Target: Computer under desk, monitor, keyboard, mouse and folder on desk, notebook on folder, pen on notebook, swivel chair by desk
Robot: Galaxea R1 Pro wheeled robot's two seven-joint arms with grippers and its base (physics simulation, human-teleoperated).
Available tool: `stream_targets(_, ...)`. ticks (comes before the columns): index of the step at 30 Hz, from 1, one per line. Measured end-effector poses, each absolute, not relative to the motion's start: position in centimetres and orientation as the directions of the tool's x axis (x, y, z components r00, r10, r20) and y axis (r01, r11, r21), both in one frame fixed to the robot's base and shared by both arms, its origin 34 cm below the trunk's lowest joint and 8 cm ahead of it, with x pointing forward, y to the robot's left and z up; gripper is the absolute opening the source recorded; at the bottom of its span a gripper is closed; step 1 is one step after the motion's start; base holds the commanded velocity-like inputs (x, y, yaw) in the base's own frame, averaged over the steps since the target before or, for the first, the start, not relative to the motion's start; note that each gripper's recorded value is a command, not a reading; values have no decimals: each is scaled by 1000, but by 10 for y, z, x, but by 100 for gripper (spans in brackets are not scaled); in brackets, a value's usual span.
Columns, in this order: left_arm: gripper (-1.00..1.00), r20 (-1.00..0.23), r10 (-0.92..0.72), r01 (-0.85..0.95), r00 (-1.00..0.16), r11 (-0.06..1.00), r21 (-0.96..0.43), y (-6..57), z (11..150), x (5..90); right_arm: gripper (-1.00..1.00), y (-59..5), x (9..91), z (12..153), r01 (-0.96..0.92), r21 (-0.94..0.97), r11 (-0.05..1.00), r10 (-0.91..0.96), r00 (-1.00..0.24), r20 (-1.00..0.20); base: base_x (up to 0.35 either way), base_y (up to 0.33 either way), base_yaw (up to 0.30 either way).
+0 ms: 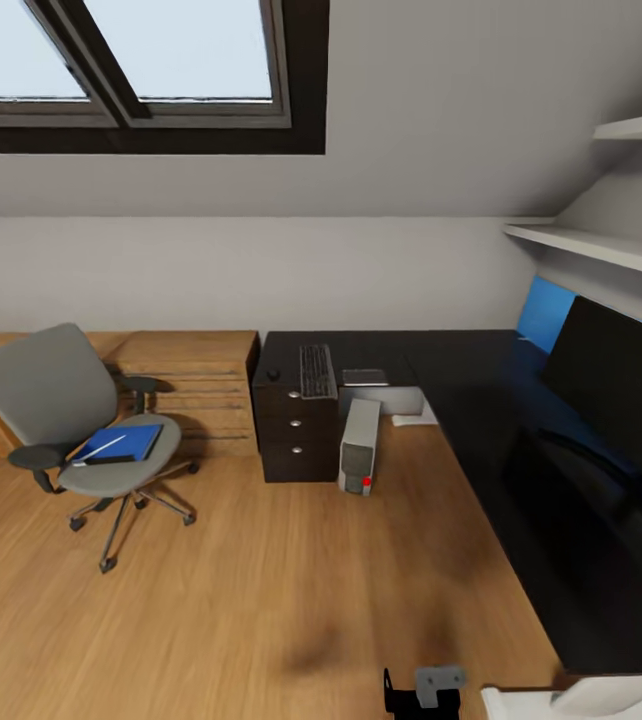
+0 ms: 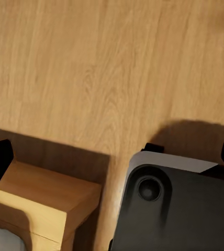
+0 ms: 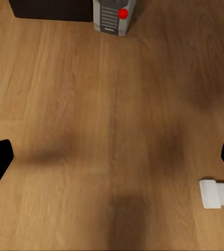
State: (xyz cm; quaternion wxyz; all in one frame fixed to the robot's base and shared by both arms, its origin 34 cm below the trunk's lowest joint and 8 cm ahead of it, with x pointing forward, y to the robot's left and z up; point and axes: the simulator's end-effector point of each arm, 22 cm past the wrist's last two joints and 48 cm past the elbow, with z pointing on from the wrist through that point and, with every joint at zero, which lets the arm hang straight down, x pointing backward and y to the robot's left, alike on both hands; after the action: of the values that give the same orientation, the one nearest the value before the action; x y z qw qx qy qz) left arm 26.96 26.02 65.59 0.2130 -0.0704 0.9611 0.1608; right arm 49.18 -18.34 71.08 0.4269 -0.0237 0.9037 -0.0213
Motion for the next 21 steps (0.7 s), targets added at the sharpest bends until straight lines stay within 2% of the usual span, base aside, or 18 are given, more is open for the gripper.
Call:
stream_targets(6,100,-431,-64,-201,-900,939,279,259,656,269,100,-183,491,711,-25,-58,998,-60,-635,-770,302,150,0)
stream_targets(21,100,-431,-65,-201,-900,939,279,260,656,269,100,-182,490,710,-27,-58,998,-62,-639,-767,330,8,0)
